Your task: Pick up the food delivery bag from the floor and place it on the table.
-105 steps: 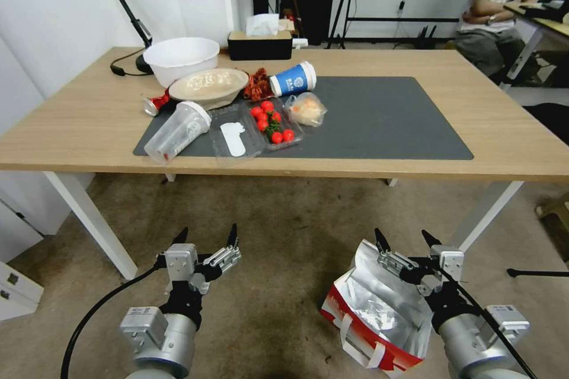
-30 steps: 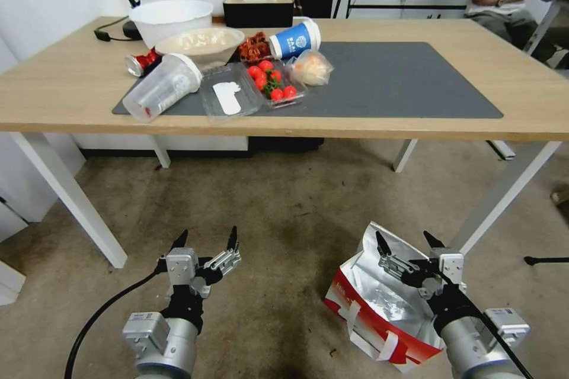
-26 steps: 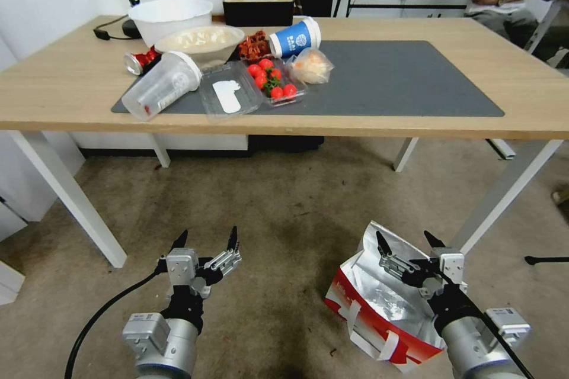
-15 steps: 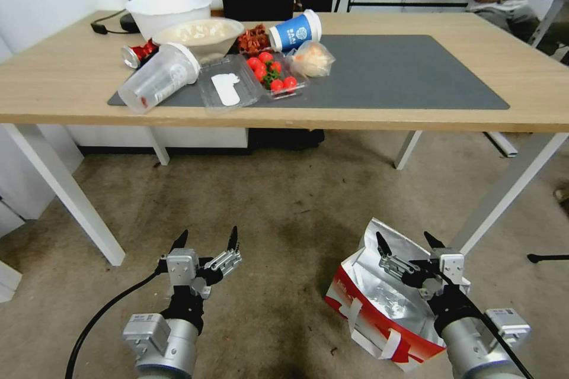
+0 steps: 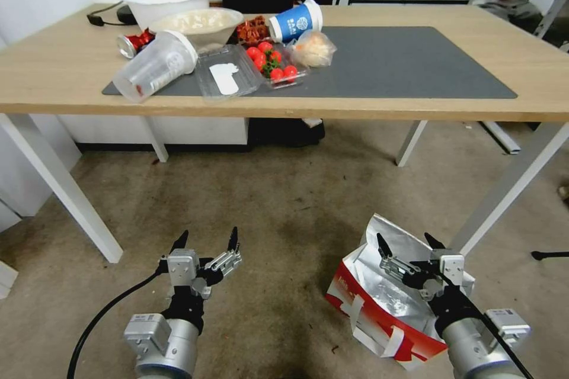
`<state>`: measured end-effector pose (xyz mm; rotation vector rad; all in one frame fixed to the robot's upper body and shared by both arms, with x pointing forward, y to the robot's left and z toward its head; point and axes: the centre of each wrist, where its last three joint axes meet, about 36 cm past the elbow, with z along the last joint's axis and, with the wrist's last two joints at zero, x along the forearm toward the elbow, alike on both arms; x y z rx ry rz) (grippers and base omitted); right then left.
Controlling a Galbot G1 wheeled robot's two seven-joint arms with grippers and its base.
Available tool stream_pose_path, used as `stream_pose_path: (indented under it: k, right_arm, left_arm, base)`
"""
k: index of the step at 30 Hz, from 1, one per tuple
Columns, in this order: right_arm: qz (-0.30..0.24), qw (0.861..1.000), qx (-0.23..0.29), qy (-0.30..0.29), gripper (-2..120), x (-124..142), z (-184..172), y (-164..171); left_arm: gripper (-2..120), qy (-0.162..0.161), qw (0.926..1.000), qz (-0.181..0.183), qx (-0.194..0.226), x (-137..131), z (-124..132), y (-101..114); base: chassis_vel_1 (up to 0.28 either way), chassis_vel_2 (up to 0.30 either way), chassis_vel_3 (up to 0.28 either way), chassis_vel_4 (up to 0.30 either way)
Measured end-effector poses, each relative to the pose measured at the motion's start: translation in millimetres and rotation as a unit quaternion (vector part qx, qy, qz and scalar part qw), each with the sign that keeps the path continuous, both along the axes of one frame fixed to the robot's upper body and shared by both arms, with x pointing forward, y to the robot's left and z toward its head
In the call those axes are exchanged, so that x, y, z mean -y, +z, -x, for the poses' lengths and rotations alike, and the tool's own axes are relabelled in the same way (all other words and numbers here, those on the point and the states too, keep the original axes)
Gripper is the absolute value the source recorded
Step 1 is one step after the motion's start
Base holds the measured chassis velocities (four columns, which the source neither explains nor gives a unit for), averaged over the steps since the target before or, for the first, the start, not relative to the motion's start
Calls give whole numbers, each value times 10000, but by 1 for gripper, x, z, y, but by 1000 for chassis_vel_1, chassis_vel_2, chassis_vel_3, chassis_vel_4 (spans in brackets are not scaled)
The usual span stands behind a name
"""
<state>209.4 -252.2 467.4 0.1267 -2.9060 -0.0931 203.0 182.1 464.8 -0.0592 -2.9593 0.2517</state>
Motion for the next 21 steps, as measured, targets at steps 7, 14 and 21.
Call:
stream_pose_path:
  k: [7,14,21]
  right_arm:
    - [-7,10000,-12,-7,100,0,0,0]
    - [-27,10000,-31,-7,100,0,0,0]
    - [-60,10000,-39,-11,100,0,0,0]
  left_arm:
    - [100,-2,10000,16,-7,1,0,0]
    - [100,-25,10000,20,13,1,0,0]
    - [100,-27,10000,21,20,1,1,0]
  base:
    - [0,0,0,0]
    - [0,0,0,0]
    - [0,0,0,0]
